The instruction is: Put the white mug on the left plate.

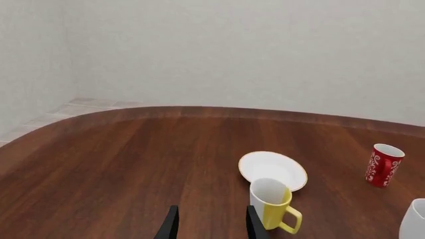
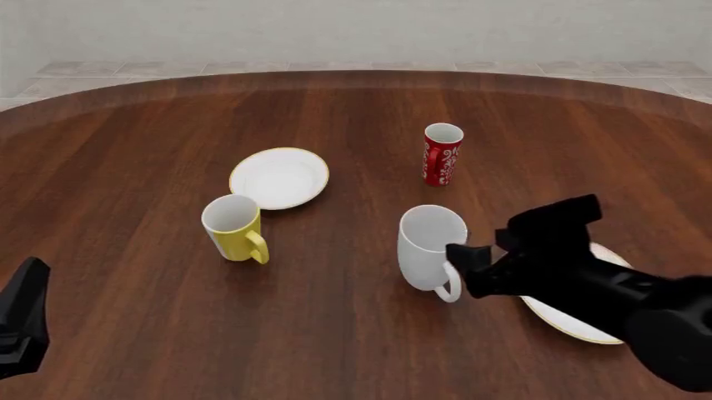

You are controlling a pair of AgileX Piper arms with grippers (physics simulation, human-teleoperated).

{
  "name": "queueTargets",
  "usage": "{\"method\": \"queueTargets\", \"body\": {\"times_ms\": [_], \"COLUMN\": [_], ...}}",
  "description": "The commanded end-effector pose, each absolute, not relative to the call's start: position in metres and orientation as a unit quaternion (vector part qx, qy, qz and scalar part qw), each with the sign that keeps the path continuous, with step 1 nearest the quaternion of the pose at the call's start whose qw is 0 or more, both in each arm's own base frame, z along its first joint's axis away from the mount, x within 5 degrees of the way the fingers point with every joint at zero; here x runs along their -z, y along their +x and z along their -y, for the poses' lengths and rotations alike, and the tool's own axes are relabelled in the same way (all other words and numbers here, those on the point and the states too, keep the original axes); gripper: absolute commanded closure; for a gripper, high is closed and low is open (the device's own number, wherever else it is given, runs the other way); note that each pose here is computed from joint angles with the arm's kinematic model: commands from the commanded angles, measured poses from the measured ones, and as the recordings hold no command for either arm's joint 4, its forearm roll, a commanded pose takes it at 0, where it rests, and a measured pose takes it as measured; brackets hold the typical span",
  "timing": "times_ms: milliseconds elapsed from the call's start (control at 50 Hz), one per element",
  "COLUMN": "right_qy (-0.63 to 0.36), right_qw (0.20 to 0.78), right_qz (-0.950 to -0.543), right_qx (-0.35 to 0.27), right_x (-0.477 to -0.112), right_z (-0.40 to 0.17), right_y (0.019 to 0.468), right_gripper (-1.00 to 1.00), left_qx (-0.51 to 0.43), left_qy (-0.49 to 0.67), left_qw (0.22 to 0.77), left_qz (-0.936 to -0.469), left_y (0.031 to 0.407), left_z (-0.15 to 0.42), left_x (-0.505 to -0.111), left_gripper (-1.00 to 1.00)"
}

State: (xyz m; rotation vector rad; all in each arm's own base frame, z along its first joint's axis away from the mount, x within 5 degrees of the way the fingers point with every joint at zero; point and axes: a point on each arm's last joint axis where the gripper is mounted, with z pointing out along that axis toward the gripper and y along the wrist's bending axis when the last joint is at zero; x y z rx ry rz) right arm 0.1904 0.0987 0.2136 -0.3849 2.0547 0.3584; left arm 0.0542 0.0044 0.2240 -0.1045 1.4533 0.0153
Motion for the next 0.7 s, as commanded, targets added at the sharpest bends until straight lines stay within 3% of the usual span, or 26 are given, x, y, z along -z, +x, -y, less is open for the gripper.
{"method": "queueTargets", "body": {"times_ms": [20, 700], "right_qy": [-0.161, -0.161], "right_qw": [0.484, 0.466], "right_qz": [-0.847, -0.857], "right_qx": [-0.151, -0.148], "right_x": [-0.208, -0.187], "right_z": [-0.103, -0.108], "right_y": [0.194, 0.200], "right_gripper": [-1.00, -1.00], "left_qx": [-0.007, -0.007], "left_qy": [-0.049, -0.049], "left_qw": [0.745, 0.745], "left_qz": [-0.665, -0.665], "left_y": [0.054, 0.054], "left_z": [-0.005, -0.005], "left_x": [-0.223, -0.223], "left_gripper": [-1.00, -1.00]}}
